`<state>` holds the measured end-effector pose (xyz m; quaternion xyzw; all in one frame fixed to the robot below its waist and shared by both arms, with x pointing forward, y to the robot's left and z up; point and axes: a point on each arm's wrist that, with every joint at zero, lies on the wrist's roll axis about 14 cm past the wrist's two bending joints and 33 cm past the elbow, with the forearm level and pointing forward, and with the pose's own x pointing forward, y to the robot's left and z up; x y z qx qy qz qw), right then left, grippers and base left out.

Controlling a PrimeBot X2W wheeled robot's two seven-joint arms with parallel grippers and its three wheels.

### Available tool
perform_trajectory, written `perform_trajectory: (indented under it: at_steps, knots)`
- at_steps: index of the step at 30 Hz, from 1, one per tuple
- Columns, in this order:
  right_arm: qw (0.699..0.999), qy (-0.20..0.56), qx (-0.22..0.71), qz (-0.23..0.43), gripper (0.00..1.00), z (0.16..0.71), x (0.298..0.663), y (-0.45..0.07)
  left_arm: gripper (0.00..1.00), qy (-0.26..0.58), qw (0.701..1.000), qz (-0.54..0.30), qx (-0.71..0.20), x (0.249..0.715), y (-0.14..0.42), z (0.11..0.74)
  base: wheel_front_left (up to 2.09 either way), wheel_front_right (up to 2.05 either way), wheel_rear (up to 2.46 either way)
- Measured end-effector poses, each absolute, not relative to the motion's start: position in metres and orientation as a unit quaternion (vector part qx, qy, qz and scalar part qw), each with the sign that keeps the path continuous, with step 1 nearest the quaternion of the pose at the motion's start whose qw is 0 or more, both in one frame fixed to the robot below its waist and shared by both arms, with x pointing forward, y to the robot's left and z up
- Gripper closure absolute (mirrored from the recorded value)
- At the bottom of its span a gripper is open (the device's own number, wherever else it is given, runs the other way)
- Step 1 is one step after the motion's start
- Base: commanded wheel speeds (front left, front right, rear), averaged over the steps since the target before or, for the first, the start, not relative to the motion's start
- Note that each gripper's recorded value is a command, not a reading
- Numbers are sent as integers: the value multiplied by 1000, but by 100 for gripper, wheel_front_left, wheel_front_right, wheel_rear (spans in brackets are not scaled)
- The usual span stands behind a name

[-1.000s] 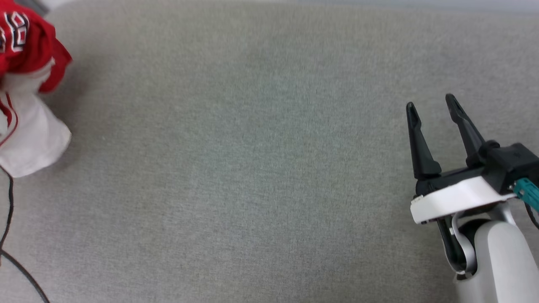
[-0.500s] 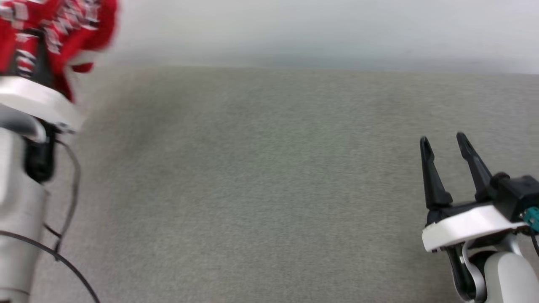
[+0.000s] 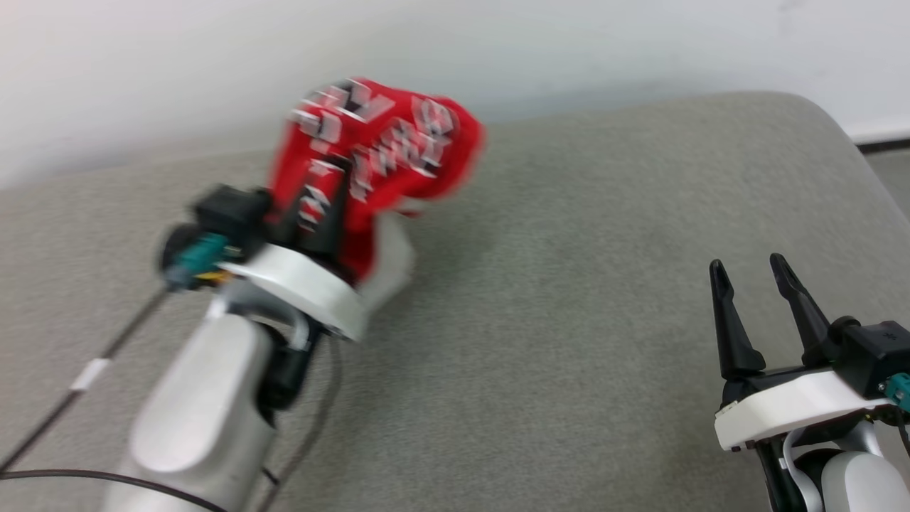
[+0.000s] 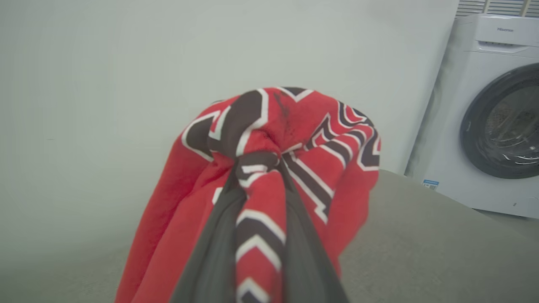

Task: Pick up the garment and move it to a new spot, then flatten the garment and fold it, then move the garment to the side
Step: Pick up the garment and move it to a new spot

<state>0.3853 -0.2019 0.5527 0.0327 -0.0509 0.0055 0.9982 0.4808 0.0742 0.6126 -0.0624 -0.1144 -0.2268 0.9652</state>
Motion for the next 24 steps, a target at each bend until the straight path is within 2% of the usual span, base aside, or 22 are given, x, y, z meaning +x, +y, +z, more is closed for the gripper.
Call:
perform_trajectory:
  at_steps: [4,9,13,16,18,19,24]
  knots:
    - [999,-40,35,-10,0,545,383,-212,100,-63,946,-306,-82,469,11,579,0,0,0]
    - [999,-23,35,-27,0,530,385,-223,100,49,917,-389,-77,439,-46,504,0,0,0]
    - [999,-11,35,-37,0,519,387,-229,100,121,892,-432,-62,410,-67,454,0,0,0]
    - [999,-6,35,-36,0,515,390,-228,100,142,885,-441,-55,401,-68,439,0,0,0]
    - [999,-10,36,-30,0,517,393,-225,50,150,884,-439,-54,399,-66,435,0,0,0]
    - [999,-12,37,-28,0,518,394,-223,0,148,885,-438,-54,398,-65,437,0,0,0]
    - [999,-27,36,-13,0,528,397,-214,0,93,898,-425,-69,405,-61,471,0,0,0]
